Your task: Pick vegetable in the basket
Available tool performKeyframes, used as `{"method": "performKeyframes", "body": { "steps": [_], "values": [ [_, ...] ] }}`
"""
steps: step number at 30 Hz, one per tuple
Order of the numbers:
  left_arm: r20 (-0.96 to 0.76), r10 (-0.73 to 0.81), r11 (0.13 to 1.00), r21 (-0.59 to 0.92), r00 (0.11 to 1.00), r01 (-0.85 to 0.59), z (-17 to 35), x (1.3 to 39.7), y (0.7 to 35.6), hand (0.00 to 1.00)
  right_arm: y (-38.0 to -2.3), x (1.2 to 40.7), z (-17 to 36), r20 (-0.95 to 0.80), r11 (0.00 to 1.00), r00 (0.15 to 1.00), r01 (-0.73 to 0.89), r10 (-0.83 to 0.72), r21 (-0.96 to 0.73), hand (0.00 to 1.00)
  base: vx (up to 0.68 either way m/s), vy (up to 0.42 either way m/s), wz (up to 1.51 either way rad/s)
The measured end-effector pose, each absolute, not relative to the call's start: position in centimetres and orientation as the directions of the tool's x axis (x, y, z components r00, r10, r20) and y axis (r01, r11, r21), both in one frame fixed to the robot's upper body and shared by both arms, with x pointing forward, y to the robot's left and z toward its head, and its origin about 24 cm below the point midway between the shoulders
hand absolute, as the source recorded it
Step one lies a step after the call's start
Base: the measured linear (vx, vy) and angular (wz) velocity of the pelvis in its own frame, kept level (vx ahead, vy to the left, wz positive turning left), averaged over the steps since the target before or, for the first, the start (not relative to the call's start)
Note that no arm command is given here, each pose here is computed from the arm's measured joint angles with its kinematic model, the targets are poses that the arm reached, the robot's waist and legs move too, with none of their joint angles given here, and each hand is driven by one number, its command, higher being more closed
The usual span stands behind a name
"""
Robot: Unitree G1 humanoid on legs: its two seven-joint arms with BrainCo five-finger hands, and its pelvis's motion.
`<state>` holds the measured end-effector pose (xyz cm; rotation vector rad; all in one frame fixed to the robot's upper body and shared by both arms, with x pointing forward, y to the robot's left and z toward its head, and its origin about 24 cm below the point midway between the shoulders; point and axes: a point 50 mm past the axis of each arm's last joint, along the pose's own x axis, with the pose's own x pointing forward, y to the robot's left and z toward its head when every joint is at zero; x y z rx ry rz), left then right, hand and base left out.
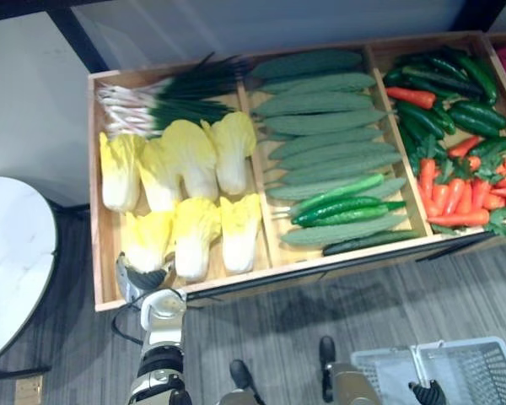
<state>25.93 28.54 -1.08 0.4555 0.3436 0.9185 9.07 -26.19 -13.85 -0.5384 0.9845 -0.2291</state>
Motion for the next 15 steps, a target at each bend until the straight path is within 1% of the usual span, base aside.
{"method": "performKeyframes", "body": {
  "steps": [4, 5, 15],
  "values": [
    [-0.08, 0.829, 0.504, 0.535, 0.553, -0.678, -0.6, 26.3, 29.3, 0.0, -26.1, 9.5, -13.7, -0.719, 0.844, 0.563, -0.068, -0.408, -0.532, 1.0, 0.04, -0.017, -0.02],
    [-0.078, 0.831, 0.499, 0.544, 0.552, -0.675, -0.5, 26.4, 29.6, 1.0, -26.0, 9.6, -13.7, -0.719, 0.844, 0.567, -0.073, -0.403, -0.531, 1.0, 0.04, -0.012, -0.03],
    [-0.072, 0.856, 0.461, 0.554, 0.512, -0.693, 0.2, 26.6, 31.5, 1.0, -25.7, 10.8, -13.5, -0.706, 0.838, 0.602, -0.107, -0.374, -0.535, 1.0, 0.01, -0.011, -0.13]
  ]
}}
